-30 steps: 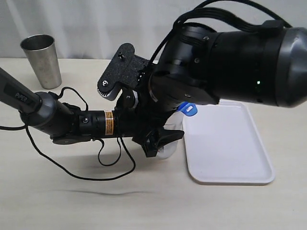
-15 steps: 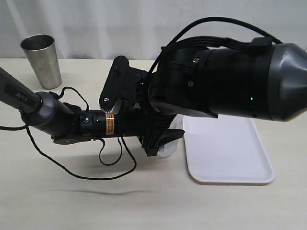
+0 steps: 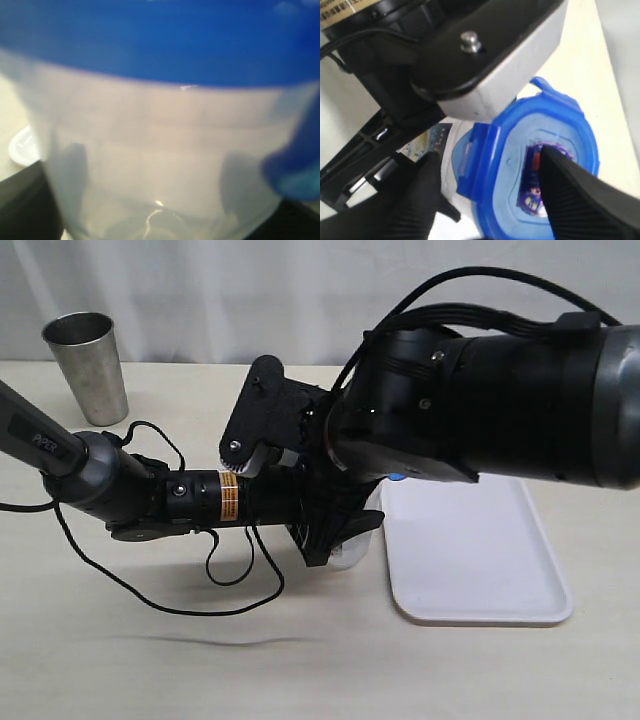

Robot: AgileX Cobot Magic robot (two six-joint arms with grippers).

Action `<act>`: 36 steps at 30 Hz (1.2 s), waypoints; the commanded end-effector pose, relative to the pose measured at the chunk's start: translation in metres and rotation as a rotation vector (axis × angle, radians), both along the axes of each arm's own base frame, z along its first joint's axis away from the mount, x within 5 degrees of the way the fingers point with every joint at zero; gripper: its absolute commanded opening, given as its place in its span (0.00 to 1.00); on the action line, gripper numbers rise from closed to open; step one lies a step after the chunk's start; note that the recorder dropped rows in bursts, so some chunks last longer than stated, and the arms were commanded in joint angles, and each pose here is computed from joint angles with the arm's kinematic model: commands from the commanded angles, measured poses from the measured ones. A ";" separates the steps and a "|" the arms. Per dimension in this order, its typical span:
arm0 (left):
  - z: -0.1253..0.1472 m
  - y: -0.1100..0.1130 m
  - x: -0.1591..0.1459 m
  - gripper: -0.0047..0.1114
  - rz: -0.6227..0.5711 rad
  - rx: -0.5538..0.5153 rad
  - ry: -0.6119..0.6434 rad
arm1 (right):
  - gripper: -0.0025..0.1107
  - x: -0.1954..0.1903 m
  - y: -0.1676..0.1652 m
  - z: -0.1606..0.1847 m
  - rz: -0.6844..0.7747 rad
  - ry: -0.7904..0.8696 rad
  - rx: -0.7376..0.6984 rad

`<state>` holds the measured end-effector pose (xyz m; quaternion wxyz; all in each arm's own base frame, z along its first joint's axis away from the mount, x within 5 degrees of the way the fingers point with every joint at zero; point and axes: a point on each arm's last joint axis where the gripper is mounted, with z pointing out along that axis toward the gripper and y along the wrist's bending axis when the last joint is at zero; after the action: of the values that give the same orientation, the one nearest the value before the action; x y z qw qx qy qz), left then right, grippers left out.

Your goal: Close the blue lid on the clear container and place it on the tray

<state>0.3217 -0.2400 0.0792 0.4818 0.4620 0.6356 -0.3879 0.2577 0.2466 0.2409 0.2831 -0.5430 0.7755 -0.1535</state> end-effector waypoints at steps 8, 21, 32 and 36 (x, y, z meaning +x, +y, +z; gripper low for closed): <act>-0.006 0.003 0.001 0.04 0.008 0.061 0.009 | 0.52 -0.016 -0.014 0.019 -0.085 0.127 0.197; -0.008 0.003 0.001 0.04 0.013 0.075 0.011 | 0.52 -0.012 -0.043 0.056 -0.199 0.109 0.389; -0.008 0.003 0.001 0.04 0.013 0.075 0.011 | 0.44 0.031 -0.094 0.063 -0.478 0.087 0.627; -0.008 0.003 0.001 0.04 0.013 0.075 0.011 | 0.43 0.042 -0.103 0.075 -0.498 0.258 0.662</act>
<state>0.3214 -0.2400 0.0788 0.4802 0.4635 0.6359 -0.3876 0.2933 0.1492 0.3058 0.3279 -0.2314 0.9132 0.0710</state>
